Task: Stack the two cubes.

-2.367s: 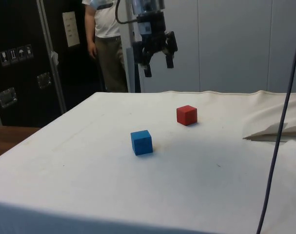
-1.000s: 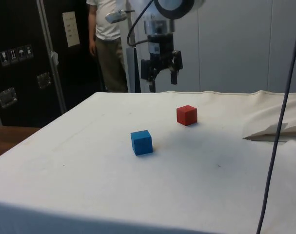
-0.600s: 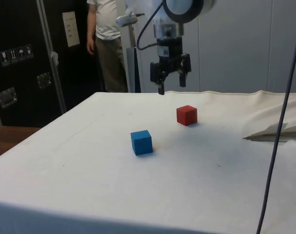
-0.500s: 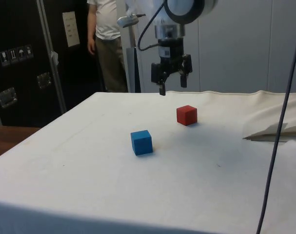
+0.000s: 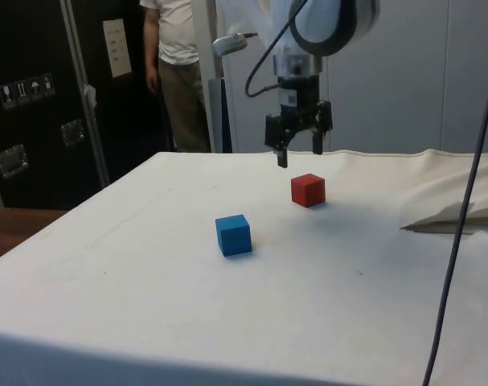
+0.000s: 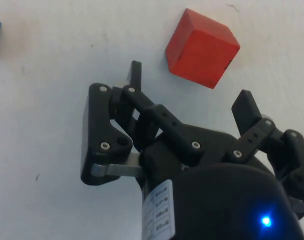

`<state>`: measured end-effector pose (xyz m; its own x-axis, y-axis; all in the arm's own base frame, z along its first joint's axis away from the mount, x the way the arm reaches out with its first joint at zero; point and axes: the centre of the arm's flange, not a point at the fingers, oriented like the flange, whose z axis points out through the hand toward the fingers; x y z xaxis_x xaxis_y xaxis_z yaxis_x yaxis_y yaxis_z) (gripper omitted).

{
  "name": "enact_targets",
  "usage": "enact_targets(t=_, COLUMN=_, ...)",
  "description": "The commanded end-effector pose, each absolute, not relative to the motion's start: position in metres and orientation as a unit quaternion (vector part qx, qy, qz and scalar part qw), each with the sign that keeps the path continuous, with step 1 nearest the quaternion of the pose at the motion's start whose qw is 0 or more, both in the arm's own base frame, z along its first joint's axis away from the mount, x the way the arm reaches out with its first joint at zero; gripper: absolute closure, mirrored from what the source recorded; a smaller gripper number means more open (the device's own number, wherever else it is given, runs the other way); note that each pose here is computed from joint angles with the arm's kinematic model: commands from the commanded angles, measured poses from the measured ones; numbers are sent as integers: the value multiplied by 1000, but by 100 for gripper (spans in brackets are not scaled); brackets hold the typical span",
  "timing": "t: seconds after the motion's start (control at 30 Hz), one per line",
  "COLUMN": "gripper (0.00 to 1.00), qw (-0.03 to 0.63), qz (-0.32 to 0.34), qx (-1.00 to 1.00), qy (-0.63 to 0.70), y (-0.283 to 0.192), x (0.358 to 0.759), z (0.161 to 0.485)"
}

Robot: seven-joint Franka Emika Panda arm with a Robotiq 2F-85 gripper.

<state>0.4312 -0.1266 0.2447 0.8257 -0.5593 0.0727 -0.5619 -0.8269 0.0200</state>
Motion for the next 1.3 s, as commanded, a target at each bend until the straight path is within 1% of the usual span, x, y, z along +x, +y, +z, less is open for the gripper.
enact_targets(t=0.0, gripper=0, qw=18, qz=39, qx=955, qy=-294, y=-127, x=428, z=242)
enact_targets(t=0.23, gripper=0, qw=19, qz=49, qx=954, qy=-296, y=-132, x=419, z=227)
enact_targets(t=0.37, gripper=0, qw=30, qz=47, qx=953, qy=-298, y=-136, x=420, z=218)
enact_targets(t=0.43, gripper=0, qw=24, qz=54, qx=953, qy=-298, y=-134, x=419, z=216)
enact_targets(t=0.6, gripper=0, qw=31, qz=58, qx=951, qy=-301, y=-137, x=418, z=201)
enact_targets(t=0.63, gripper=0, qw=40, qz=54, qx=951, qy=-302, y=-141, x=419, z=198)
enact_targets(t=0.67, gripper=0, qw=32, qz=58, qx=951, qy=-301, y=-138, x=418, z=199)
enact_targets(t=0.87, gripper=0, qw=41, qz=60, qx=950, qy=-304, y=-142, x=417, z=183)
enact_targets(t=1.0, gripper=0, qw=52, qz=56, qx=949, qy=-305, y=-146, x=418, z=176)
enact_targets(t=1.27, gripper=0, qw=55, qz=56, qx=949, qy=-306, y=-149, x=419, z=173)
